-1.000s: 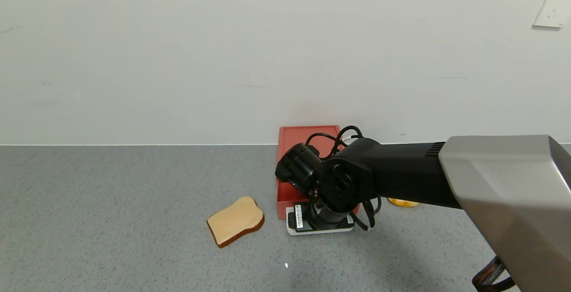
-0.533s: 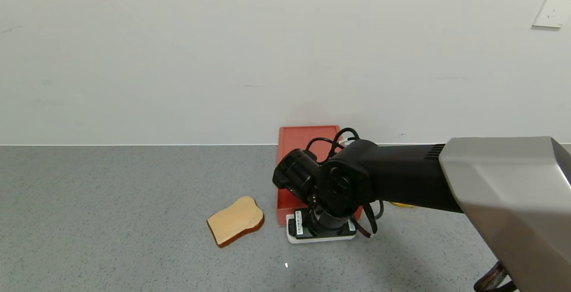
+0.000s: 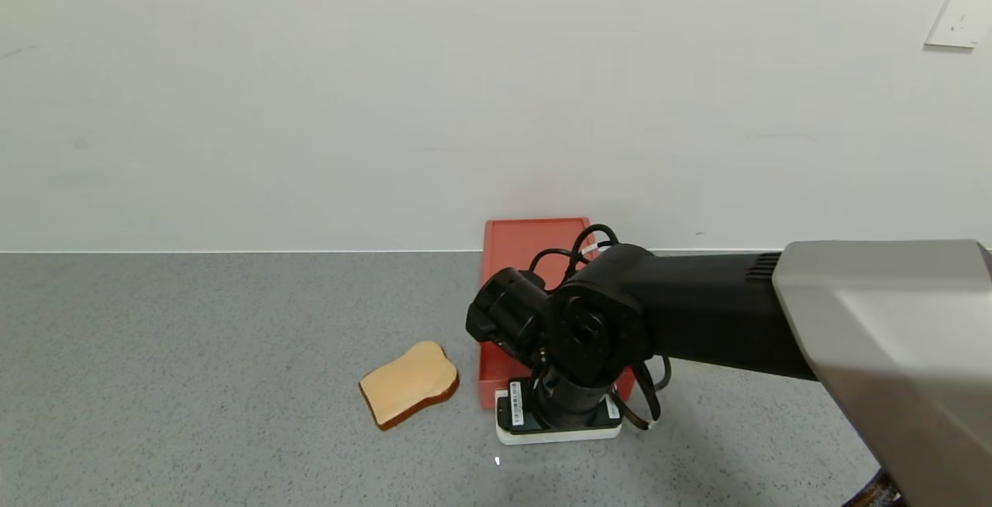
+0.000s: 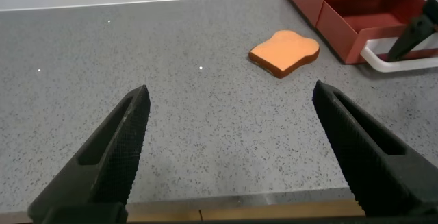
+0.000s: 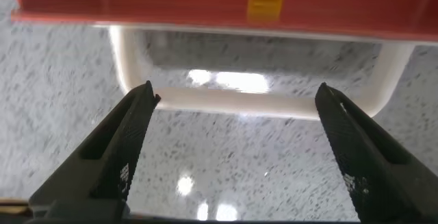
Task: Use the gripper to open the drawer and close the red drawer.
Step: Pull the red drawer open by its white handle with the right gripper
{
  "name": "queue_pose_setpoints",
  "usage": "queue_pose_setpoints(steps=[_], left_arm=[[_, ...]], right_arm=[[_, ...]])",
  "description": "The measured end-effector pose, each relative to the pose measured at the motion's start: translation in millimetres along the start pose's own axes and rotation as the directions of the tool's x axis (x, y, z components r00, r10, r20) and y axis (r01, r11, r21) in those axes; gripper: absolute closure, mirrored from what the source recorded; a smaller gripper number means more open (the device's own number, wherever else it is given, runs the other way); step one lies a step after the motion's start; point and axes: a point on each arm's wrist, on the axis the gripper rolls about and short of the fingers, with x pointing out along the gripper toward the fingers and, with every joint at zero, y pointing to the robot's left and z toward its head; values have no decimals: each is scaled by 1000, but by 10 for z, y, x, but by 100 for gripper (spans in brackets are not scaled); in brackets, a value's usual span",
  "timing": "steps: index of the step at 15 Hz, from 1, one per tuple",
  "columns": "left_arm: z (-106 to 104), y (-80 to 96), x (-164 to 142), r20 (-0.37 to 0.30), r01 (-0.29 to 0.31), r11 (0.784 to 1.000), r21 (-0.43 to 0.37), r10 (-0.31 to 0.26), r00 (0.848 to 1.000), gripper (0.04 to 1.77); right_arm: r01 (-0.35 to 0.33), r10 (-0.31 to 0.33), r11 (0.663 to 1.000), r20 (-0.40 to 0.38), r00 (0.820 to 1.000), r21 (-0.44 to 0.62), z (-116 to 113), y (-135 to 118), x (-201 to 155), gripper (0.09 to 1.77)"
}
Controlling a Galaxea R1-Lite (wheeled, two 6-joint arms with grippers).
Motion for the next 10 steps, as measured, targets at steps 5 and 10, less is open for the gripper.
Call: queue_pose_setpoints(steps=[5, 10], left_arm=[[0, 0, 0, 0, 0, 1000, 0, 0, 1000, 9], [0, 1, 0, 0, -3, 1000, -2, 3, 1000, 9]], right_arm=[[0, 0, 1000, -15, 1000, -5, -86, 39, -59, 15], [-13, 12, 1000, -38, 999, -16, -137, 48, -79, 15]])
